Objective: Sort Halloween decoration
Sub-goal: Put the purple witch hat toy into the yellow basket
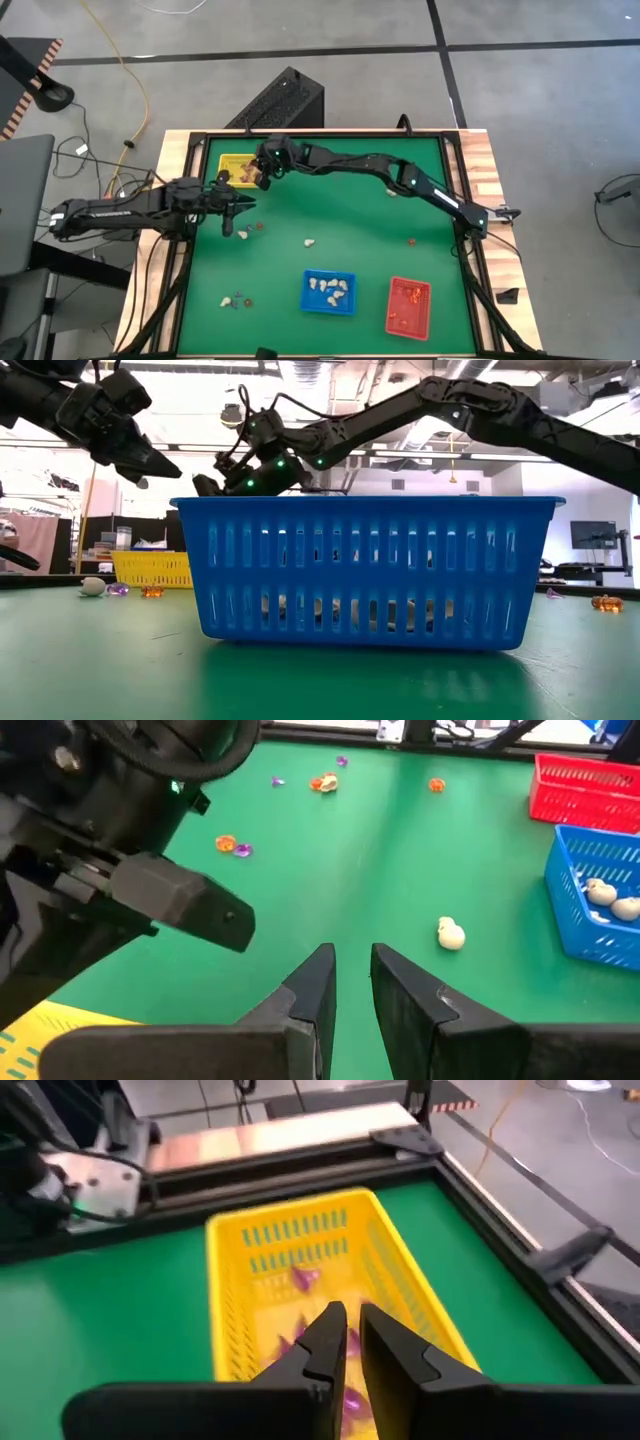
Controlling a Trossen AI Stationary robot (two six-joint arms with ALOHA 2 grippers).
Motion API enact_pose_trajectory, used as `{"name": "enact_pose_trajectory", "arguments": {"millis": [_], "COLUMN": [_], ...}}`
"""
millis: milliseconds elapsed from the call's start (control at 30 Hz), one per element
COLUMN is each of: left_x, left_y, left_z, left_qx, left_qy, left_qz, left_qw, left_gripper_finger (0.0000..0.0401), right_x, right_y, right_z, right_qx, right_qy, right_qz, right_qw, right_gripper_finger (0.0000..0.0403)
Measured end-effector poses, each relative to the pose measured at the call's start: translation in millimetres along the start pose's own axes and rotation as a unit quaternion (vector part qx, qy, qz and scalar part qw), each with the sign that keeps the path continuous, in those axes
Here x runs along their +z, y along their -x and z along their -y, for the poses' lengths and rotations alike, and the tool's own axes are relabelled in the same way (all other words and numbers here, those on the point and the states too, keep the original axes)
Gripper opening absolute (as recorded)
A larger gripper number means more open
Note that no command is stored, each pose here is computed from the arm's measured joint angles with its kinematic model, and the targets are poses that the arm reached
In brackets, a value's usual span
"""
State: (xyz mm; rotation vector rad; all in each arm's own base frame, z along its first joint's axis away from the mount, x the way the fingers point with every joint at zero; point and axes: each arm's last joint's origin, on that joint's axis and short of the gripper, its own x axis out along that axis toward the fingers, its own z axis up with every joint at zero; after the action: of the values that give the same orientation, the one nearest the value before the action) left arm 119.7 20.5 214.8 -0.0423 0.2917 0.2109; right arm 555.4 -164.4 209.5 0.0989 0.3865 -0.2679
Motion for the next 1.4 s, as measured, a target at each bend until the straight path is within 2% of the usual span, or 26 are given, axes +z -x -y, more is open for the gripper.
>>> {"name": "enact_pose_trajectory", "arguments": {"millis": [100, 200, 333, 433, 600, 667, 733, 833, 900, 967, 1067, 1200, 1333, 1400], "left_x": [0.0, -1.7, -4.9, -5.0, -5.5, -5.6, -2.1, 6.9, 11.2, 9.6, 4.5, 18.8, 30.6, 32.8], "left_y": [2.8, 4.7, 5.3, 5.3, 4.0, 2.3, -0.9, -9.3, -17.5, -25.6, -33.3, -32.8, -29.0, -27.2], "left_z": [-0.3, -0.5, -0.5, 0.0, 4.4, 6.2, 9.2, 18.5, 28.6, 41.7, 62.3, 93.3, 130.3, 146.4], "left_qx": [0.002, 0.004, 0.002, -0.006, -0.079, -0.107, -0.131, -0.17, -0.201, -0.242, -0.301, -0.344, -0.342, -0.321], "left_qy": [0.0, 0.0, 0.01, 0.018, 0.049, 0.061, 0.062, 0.051, 0.042, 0.037, 0.05, 0.089, 0.087, 0.079], "left_qz": [0.004, -0.002, -0.019, -0.019, -0.029, -0.036, -0.024, 0.012, 0.028, 0.017, -0.051, -0.136, -0.221, -0.266], "left_qw": [1.0, 1.0, 1.0, 1.0, 0.995, 0.992, 0.989, 0.984, 0.978, 0.969, 0.951, 0.925, 0.909, 0.906], "left_gripper_finger": [0.0055, 0.0055, 0.0055, 0.0055, 0.0055, 0.0055, 0.0055, 0.0055, 0.0055, 0.0055, 0.0055, 0.0055, 0.0055, 0.0055], "right_x": [1.5, 12.6, 34.0, 47.2, 69.0, 70.2, 69.5, 59.8, 49.1, 30.3, -2.4, -32.1, -55.9, -63.5], "right_y": [4.4, 22.5, 64.3, 101.9, 175.8, 201.7, 222.7, 251.1, 265.8, 278.6, 292.8, 311.2, 320.4, 322.8], "right_z": [2.4, 2.8, -4.2, -12.0, -36.3, -47.5, -59.2, -75.5, -84.2, -92.8, -104.5, -114.7, -119.0, -119.2], "right_qx": [-0.002, -0.003, 0.003, 0.012, 0.042, 0.056, 0.069, 0.087, 0.096, 0.106, 0.128, 0.148, 0.155, 0.153], "right_qy": [-0.003, 0.008, 0.033, 0.057, 0.096, 0.113, 0.124, 0.141, 0.139, 0.133, 0.136, 0.136, 0.138, 0.147], "right_qz": [-0.017, -0.061, -0.141, -0.208, -0.297, -0.328, -0.338, -0.329, -0.299, -0.268, -0.216, -0.12, -0.066, -0.055], "right_qw": [1.0, 0.998, 0.989, 0.976, 0.949, 0.936, 0.93, 0.93, 0.939, 0.948, 0.958, 0.972, 0.976, 0.976], "right_gripper_finger": [0.0066, 0.0067, 0.0067, 0.0067, 0.0068, 0.0068, 0.0068, 0.0068, 0.0068, 0.0068, 0.0068, 0.0068, 0.0068, 0.0068]}}
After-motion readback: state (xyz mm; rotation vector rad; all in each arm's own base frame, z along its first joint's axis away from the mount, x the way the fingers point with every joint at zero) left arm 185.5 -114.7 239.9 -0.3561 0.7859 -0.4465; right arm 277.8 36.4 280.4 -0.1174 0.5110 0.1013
